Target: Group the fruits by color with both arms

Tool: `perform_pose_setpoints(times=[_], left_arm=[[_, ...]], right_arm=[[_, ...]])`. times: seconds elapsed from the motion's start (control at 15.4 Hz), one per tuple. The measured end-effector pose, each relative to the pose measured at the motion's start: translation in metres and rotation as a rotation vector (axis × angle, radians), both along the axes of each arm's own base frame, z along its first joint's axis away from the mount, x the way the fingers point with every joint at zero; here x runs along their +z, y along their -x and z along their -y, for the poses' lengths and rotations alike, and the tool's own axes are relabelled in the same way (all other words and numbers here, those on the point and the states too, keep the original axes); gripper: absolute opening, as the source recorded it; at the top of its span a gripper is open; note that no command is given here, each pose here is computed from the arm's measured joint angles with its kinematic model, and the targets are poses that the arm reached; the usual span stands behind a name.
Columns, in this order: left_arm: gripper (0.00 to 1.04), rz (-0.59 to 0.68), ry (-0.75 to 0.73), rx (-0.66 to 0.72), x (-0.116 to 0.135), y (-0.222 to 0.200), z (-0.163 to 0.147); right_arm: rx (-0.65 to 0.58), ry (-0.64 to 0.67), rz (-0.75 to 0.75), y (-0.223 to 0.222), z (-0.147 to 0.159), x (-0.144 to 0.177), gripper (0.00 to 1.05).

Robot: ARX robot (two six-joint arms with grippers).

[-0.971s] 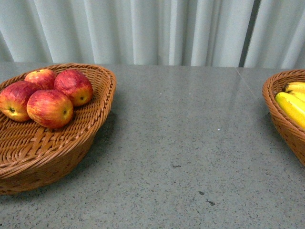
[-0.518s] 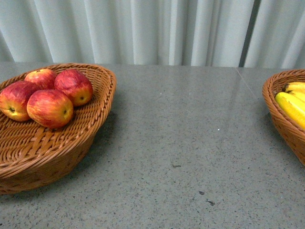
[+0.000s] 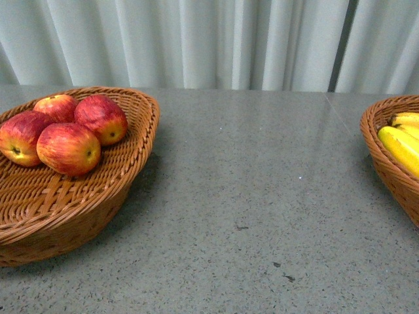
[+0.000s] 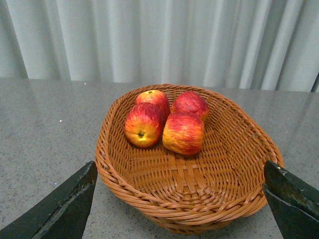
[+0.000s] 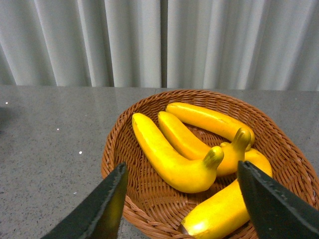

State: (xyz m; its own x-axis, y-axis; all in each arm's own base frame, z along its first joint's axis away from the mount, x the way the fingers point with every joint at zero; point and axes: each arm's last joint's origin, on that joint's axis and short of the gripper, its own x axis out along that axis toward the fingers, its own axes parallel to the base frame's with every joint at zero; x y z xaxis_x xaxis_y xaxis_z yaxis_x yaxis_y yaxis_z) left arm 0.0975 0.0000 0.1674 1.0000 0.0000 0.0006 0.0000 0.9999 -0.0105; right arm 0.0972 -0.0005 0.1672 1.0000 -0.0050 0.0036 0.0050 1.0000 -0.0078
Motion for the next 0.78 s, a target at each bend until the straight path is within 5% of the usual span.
perform_pose_setpoints(times=[0.19,0.78], left_arm=[[0.98,0.0,0.0,0.0,0.0,0.0,0.0],[0.98,0.0,0.0,0.0,0.0,0.0,0.0]], right_arm=[[0.0,0.0,0.0,0.0,0.0,0.0,0.99],[0.0,0.0,0.0,0.0,0.0,0.0,0.98]])
